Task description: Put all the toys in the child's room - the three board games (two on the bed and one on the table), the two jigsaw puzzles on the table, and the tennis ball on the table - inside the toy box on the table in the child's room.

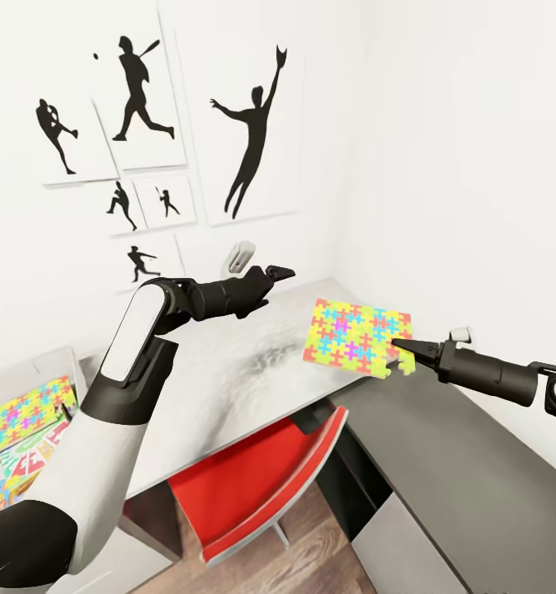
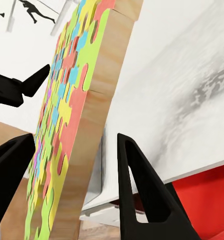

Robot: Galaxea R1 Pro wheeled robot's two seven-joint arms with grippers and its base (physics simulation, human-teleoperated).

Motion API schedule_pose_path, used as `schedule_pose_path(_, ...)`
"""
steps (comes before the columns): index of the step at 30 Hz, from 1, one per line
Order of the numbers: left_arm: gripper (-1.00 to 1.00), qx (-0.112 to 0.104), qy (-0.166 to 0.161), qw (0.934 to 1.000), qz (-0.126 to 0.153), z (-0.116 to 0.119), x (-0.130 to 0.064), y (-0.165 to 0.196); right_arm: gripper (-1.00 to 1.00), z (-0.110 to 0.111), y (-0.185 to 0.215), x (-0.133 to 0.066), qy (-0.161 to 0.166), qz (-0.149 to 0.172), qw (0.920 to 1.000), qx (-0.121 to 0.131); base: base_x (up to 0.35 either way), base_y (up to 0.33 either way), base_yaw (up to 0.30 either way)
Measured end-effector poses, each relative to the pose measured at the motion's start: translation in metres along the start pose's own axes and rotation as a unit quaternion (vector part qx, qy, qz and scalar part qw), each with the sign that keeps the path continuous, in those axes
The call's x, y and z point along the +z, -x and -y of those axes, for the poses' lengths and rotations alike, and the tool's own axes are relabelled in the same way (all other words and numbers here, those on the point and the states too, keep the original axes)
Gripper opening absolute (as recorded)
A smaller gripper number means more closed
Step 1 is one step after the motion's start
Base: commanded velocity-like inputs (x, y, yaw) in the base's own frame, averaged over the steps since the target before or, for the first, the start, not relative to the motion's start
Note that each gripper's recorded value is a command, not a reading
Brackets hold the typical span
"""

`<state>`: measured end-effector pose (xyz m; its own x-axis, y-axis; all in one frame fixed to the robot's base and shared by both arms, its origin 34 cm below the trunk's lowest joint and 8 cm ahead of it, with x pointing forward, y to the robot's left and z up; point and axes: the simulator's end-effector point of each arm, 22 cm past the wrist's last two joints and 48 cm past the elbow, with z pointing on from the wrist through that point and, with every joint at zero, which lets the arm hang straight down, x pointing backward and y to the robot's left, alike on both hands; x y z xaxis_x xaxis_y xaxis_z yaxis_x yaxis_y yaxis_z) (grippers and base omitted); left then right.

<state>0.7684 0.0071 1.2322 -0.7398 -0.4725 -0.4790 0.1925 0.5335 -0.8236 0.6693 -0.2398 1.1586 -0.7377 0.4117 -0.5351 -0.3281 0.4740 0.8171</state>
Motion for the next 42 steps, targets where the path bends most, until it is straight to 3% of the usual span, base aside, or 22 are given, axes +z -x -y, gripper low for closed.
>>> schedule_pose_path(42,1.0,0.024,-0.017,0.9994,0.018,0.041,-0.025,0.009,-1.0,-0.035,0.013,-0.016,0.013,0.019,0.9993,-0.028,-0.001,0.001,0.022)
